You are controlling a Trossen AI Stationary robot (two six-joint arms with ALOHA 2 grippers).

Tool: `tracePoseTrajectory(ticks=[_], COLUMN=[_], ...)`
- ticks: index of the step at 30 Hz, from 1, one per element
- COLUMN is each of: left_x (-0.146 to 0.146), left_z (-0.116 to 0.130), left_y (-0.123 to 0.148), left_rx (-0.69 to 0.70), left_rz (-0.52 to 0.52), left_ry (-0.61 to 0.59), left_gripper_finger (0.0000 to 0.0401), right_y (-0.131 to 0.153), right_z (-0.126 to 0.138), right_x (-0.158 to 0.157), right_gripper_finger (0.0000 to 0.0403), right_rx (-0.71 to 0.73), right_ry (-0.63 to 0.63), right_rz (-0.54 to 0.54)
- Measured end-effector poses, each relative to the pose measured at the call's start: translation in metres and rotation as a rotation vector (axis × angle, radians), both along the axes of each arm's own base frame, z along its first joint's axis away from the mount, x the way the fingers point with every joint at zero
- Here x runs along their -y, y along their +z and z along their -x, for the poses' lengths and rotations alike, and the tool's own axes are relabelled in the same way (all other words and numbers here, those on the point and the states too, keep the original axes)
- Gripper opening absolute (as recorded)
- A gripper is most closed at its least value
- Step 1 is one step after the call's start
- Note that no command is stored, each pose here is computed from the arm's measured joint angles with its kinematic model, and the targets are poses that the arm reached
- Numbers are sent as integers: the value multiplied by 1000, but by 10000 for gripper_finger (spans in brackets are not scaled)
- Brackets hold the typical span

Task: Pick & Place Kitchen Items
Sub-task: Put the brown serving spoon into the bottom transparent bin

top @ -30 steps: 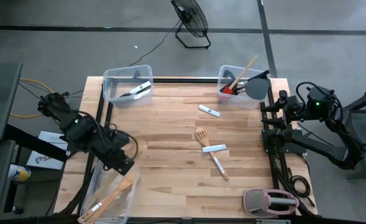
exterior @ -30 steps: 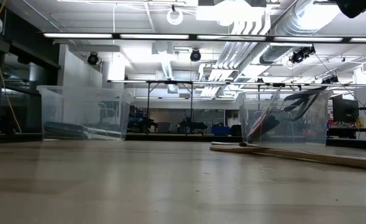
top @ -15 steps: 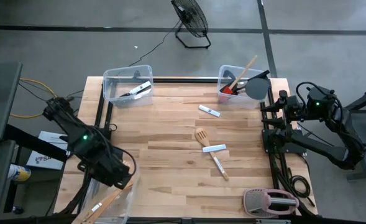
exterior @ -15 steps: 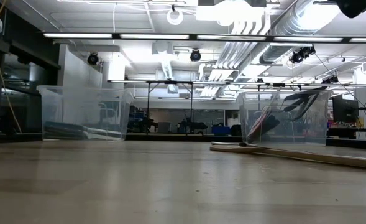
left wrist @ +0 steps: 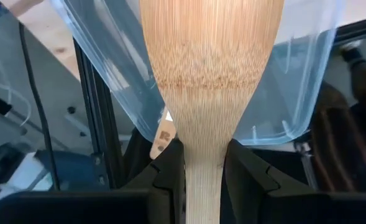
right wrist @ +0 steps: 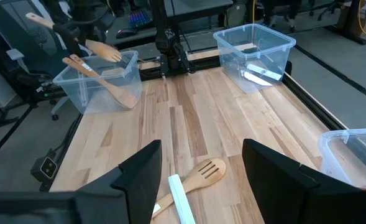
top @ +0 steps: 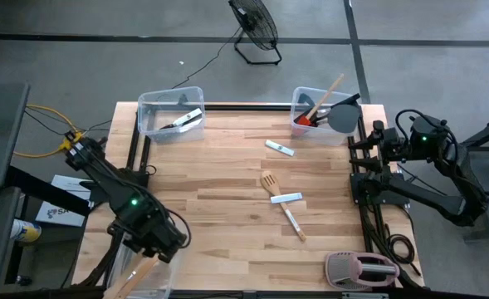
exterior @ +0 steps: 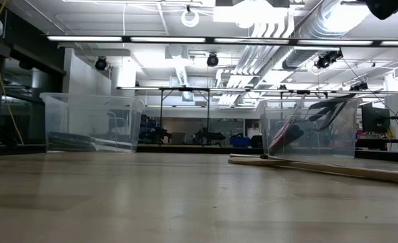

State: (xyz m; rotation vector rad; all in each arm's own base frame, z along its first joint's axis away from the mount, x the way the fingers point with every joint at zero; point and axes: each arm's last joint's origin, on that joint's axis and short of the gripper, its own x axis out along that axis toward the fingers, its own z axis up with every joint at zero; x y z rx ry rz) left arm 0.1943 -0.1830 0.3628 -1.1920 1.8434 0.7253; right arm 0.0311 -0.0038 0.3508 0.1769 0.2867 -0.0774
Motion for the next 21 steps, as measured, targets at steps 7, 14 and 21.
tracePoseTrajectory(ticks=[7, 14, 21], left_x=[7, 11, 7], left_z=[-7, -13, -14], left_y=[-31, -60, -84], left_rx=[-25, 3, -5], left_rz=[4, 25, 17], left_ry=[-37, -45, -42], left_gripper_finger=[84, 84, 84], right_y=[0, 0, 0], right_z=[0, 0, 0], right_x=[0, 0, 0], right_gripper_finger=[215, 215, 215], right_rx=[0, 0, 0], right_ry=[1, 1, 0], right_rz=[0, 0, 0])
